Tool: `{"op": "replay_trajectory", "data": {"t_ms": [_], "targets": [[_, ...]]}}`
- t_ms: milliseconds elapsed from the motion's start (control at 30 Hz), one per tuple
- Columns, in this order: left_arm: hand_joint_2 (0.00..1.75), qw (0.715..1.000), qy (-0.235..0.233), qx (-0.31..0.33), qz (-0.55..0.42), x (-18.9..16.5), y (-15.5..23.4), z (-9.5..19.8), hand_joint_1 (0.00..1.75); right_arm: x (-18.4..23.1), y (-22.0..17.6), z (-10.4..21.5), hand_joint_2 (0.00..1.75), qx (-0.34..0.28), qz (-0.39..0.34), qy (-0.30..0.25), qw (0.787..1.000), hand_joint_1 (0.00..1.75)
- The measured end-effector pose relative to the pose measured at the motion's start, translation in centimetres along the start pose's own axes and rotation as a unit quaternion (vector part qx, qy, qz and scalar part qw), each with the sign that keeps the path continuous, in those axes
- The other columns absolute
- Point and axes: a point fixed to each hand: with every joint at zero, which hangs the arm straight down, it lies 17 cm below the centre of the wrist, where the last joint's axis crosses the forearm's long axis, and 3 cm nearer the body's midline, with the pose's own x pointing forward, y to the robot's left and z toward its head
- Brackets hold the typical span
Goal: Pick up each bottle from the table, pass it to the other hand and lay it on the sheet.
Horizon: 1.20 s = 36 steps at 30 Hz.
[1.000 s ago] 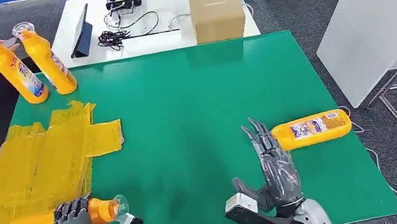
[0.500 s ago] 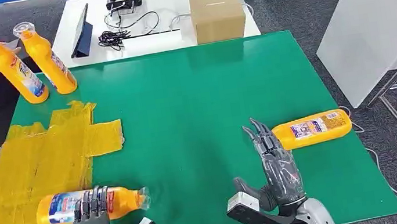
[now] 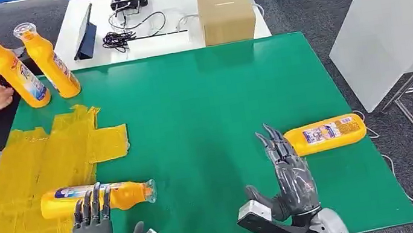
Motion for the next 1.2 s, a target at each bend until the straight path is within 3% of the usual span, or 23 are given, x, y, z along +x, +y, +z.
{"op": "replay_trajectory", "data": {"t_ms": [67, 167, 233, 367, 500, 600, 967, 1200], "targets": [[0.0, 0.995, 0.0, 0.038, 0.094, 0.1, 2.5, -0.9, 0.0, -0.5, -0.3, 0.5, 1.75, -0.008, 0.014, 0.011, 1.0, 0.0], [0.0, 0.963, 0.039, 0.109, 0.243, -1.8, 6.2, -1.4, 0.0, -1.3, -1.2, 1.7, 1.75, -0.022, 0.038, 0.025, 0.999, 0.0], [0.0, 0.954, 0.075, 0.131, 0.26, -3.5, 7.4, -1.4, 0.0, -1.8, -1.5, 2.3, 1.75, -0.022, 0.044, 0.032, 0.998, 0.0], [0.0, 0.951, 0.097, 0.148, 0.255, -4.6, 8.6, -1.1, 0.0, -2.0, -1.7, 2.7, 1.75, -0.021, 0.053, 0.036, 0.998, 0.0], [0.0, 0.883, 0.144, 0.159, 0.418, -6.5, 9.1, -0.5, 0.0, -4.9, -2.8, 4.7, 1.75, -0.017, 0.114, 0.085, 0.99, 0.0], [0.0, 0.85, 0.138, 0.158, 0.483, -6.5, 10.0, -0.3, 0.0, -7.2, -4.2, 6.3, 1.75, -0.015, 0.153, 0.11, 0.982, 0.0], [0.0, 0.848, 0.114, 0.16, 0.492, -6.4, 11.8, -0.1, 0.0, -15.8, -10.3, 7.5, 1.75, -0.007, 0.242, 0.19, 0.952, 0.0], [0.0, 0.849, 0.117, 0.162, 0.489, -6.8, 11.8, -0.1, 0.0, -18.3, -12.3, 7.4, 1.75, -0.018, 0.263, 0.216, 0.94, 0.0]]}}
